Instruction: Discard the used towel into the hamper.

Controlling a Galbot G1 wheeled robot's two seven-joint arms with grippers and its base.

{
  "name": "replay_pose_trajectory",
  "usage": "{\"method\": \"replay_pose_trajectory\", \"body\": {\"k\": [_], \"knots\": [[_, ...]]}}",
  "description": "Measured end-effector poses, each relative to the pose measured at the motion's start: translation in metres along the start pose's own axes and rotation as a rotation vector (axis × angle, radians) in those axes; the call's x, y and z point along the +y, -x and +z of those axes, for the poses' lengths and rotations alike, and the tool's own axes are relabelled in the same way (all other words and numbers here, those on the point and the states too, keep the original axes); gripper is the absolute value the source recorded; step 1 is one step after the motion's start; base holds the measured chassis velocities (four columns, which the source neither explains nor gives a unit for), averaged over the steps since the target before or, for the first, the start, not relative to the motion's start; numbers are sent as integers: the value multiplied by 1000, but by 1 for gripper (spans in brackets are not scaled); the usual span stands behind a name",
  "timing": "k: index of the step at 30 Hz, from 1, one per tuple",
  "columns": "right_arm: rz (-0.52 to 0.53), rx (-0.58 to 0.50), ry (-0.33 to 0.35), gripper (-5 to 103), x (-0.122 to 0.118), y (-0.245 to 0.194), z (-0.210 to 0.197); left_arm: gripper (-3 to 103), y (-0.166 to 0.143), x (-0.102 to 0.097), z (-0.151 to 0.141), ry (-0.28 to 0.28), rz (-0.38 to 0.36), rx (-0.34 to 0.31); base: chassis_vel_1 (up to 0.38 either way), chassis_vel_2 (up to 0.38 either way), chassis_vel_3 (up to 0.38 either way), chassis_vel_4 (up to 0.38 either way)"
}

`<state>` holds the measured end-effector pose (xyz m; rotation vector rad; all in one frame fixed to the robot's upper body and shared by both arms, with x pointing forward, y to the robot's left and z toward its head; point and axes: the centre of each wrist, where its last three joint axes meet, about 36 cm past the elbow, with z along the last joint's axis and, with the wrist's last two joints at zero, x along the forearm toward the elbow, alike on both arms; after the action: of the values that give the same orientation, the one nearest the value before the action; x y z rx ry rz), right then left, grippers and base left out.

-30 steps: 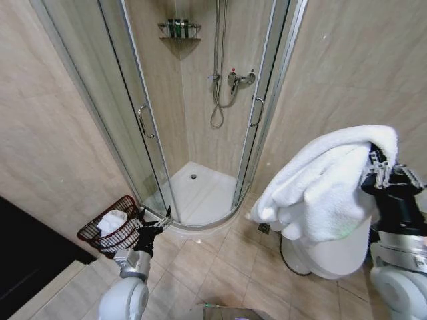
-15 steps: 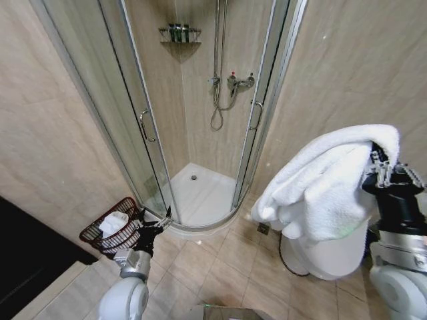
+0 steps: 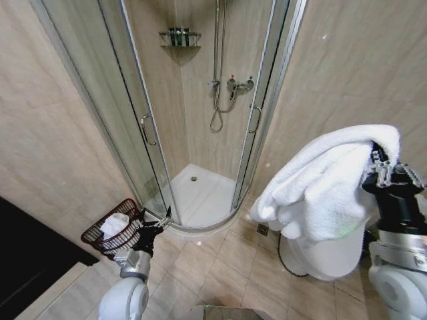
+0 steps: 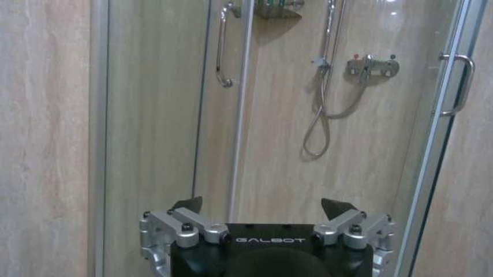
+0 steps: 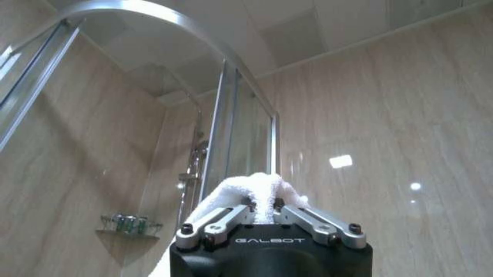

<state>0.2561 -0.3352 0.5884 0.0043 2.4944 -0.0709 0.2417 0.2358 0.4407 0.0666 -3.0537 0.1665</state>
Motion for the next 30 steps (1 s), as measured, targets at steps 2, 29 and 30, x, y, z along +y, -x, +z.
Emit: {"method": "replay_pose_trajectory", "body": {"k": [2,29,30], "knots": [[0,0,3,4,1,0,0,100,0,0,0,0,0,0,0,0,0,0],[-38,-28,55,4,0,0,0,100,0,0,0,0,0,0,28,26,24,29],[-38,-28,55,4,0,0,0,100,0,0,0,0,0,0,79,92,89,96]]}}
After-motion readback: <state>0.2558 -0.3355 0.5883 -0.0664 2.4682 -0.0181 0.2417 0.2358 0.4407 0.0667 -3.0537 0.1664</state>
